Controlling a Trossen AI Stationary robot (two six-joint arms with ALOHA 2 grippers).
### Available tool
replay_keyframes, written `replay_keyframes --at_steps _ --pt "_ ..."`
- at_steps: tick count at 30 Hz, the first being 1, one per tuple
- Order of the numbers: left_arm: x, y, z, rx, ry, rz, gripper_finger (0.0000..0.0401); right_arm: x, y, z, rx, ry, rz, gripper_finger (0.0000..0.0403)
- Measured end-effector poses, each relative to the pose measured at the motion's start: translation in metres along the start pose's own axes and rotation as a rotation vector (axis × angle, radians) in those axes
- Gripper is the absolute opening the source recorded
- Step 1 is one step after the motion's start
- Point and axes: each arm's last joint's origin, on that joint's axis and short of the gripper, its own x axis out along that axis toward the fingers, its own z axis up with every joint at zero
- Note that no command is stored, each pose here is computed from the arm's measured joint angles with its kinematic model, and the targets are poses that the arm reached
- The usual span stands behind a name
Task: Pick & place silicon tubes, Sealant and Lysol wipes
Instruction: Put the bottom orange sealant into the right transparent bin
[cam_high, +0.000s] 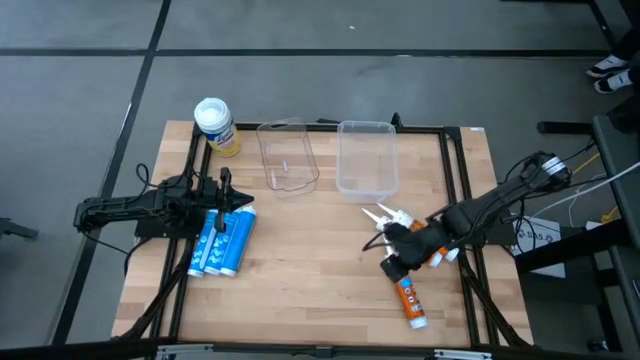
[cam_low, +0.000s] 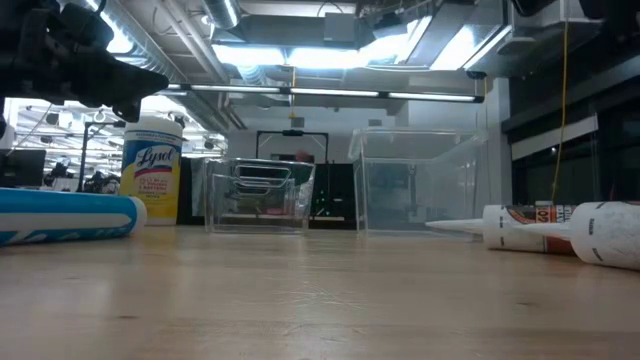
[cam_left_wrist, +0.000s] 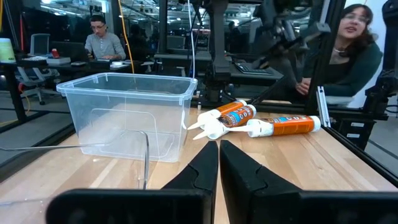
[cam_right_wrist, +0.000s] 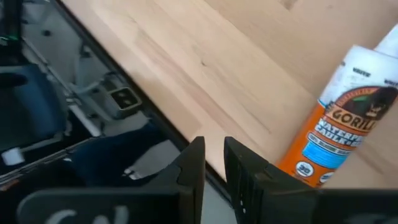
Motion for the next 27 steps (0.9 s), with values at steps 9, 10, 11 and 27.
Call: replay_keyframes --at_steps 9,10,11,27 --pt "0.0 0.0 0.0 0.0 0.0 0.0 0.0011 0.023 -0.006 0.001 0.062 0.011 -0.132 0.0062" --pt "0.0 0.0 0.0 0.0 0.0 0.0 0.0011 0.026 -0.006 0.001 0.064 0.012 -0.143 0.0062" --pt "0.0 0.0 0.0 0.0 0.0 0.0 0.0012 0.028 -0.007 0.0 0.062 0.015 -0.151 0.0062" --pt "0.0 0.0 0.0 0.0 0.0 0.0 0.0014 0.045 -0.01 -0.019 0.072 0.013 -0.243 0.0117"
